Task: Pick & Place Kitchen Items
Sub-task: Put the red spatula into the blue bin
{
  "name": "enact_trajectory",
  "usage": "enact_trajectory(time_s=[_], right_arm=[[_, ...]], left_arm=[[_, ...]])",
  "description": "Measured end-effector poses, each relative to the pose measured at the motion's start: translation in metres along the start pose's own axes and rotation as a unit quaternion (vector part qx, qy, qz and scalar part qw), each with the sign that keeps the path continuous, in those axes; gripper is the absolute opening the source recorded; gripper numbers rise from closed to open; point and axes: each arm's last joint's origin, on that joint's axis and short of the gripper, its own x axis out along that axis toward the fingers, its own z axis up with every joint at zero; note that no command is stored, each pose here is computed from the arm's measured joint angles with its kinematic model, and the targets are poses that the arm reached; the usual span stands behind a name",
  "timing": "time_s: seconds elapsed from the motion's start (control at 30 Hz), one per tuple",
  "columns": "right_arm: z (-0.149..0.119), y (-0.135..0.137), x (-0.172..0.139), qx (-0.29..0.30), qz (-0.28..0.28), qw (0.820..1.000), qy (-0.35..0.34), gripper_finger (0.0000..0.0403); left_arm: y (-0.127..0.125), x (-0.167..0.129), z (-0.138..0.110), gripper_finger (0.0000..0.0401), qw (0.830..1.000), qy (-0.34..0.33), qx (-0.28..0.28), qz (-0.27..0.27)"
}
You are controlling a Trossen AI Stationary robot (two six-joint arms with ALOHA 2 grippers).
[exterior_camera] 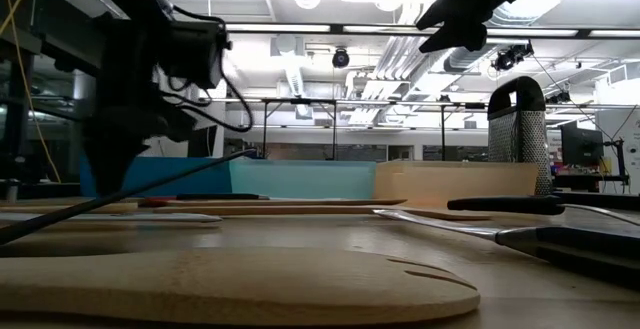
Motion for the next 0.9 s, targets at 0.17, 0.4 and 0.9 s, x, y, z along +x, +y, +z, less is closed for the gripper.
enact_trajectory(time_s=[0.17, 0.4, 0.9], right_arm=[[0.0, 0.0, 0.0, 0.0, 0.0, 1.0, 0.0, 0.0275], [0.0, -0.001, 0.0, -0.001, -0.014, 1.0, -0.003, 0.0275], [0.003, -0.002, 0.0, -0.007, -0.037, 0.999, -0.019, 0.0275]], left_arm=[[0.003, -0.013, -0.005, 0.0063, 1.0, -0.008, -0.002, -0.019], [0.007, -0.035, -0.011, 0.0063, 0.997, -0.055, 0.002, -0.06], [0.01, -0.094, -0.016, 0.0063, 0.939, -0.285, 0.068, -0.181]])
